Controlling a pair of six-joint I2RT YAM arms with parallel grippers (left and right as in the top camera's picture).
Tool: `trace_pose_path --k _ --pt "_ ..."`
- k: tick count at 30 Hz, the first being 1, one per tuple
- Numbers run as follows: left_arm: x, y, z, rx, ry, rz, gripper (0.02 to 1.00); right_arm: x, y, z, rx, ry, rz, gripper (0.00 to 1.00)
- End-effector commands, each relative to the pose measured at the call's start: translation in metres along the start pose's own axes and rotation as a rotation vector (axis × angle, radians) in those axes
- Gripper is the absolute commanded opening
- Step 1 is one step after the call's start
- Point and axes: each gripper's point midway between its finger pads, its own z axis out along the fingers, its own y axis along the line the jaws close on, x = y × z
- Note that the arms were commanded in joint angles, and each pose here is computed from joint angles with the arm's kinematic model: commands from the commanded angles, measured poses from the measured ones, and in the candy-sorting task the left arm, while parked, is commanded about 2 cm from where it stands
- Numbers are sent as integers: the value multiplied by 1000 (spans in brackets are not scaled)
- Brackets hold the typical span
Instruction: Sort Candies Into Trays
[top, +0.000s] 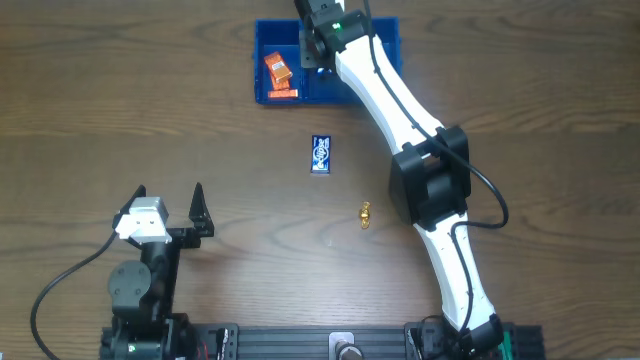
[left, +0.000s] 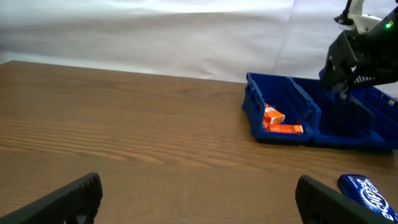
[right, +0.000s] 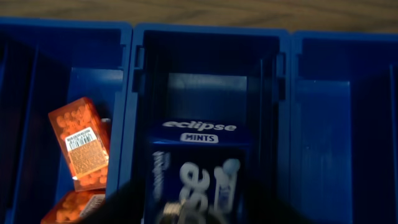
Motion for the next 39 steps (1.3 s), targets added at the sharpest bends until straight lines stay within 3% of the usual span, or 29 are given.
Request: trace_pose_path --k 1,7,11,15,22,30,31,35,39 --pt "16 4 1 -14 50 15 998 -7 0 -11 14 -24 -11 1000" --pt "16 4 1 -14 50 15 998 -17 -2 -94 -8 -48 -14 998" --pt "16 4 1 -14 50 15 998 32 11 -129 11 88 -46 1000" --pt "16 4 1 -14 50 15 998 96 21 -108 51 268 -34 1000" --pt "16 4 1 -14 50 15 998 185 31 -30 -4 409 -6 1000" --pt "16 4 1 -14 50 15 998 212 20 -16 34 450 43 991" --pt "16 4 1 -14 50 15 998 213 19 -16 36 452 43 963" --pt "16 4 1 -14 50 15 998 213 19 -15 42 453 65 643" --pt "16 4 1 -14 50 15 996 214 19 -12 43 452 69 441"
